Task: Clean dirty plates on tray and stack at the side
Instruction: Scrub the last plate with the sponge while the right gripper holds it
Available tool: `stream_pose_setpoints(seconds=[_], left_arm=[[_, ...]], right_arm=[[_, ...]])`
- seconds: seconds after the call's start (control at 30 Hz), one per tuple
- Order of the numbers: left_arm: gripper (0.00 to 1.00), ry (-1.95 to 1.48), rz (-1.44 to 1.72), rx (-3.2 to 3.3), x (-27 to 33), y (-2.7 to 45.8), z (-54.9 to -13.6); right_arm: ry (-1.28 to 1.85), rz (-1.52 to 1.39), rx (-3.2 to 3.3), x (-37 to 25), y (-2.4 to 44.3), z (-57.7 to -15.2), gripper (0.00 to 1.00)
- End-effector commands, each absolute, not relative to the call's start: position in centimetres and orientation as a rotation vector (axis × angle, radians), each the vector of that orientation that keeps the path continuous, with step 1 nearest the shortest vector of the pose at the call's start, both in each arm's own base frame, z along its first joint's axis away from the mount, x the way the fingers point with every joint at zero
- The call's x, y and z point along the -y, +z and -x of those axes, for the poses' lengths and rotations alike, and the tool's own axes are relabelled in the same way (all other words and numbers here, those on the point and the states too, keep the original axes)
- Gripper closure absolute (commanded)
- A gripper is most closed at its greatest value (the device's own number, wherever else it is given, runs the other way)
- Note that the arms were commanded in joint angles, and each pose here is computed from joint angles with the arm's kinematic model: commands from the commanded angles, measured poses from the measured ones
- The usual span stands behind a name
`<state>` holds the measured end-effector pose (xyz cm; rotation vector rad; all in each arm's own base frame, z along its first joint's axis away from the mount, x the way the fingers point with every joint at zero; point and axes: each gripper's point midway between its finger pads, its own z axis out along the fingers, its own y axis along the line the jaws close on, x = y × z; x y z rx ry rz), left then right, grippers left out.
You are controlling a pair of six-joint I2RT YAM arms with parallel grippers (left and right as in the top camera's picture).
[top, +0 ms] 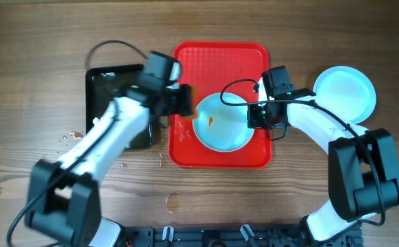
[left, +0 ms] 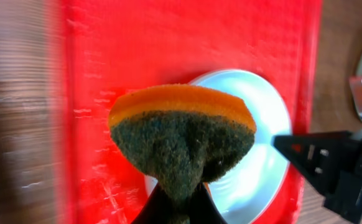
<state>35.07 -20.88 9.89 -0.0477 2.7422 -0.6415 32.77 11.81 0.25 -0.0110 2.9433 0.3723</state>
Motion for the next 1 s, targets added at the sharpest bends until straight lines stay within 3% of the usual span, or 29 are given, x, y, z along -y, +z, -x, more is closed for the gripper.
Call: stream_pose_setpoints(seconds=[0.0,0.27,0.53,0.97], left_arm=[[0.96,-0.722,0.011,-2.779,26.3,7.4,-33.9],[0.96,-0.688,-0.133,-2.81,30.8,2.1,-32.4],[0.96,-0.234,-0.065,-2.834,24.8,-1.6,-33.9],[0.96,0.469,-0.078,-2.611,15.9,0.4,-36.6]], right_arm=[[0.359,-0.003,-2.956,-11.6,-0.1,-32.2,0.96],[0.358,-0.004,-2.961,-11.6,-0.1,-32.1,0.96],[0.358,-0.043,-2.971,-11.5,-0.1,-31.9,0.96],[0.319,-0.079,-2.992,-11.0,-0.3,-31.5,0.96]])
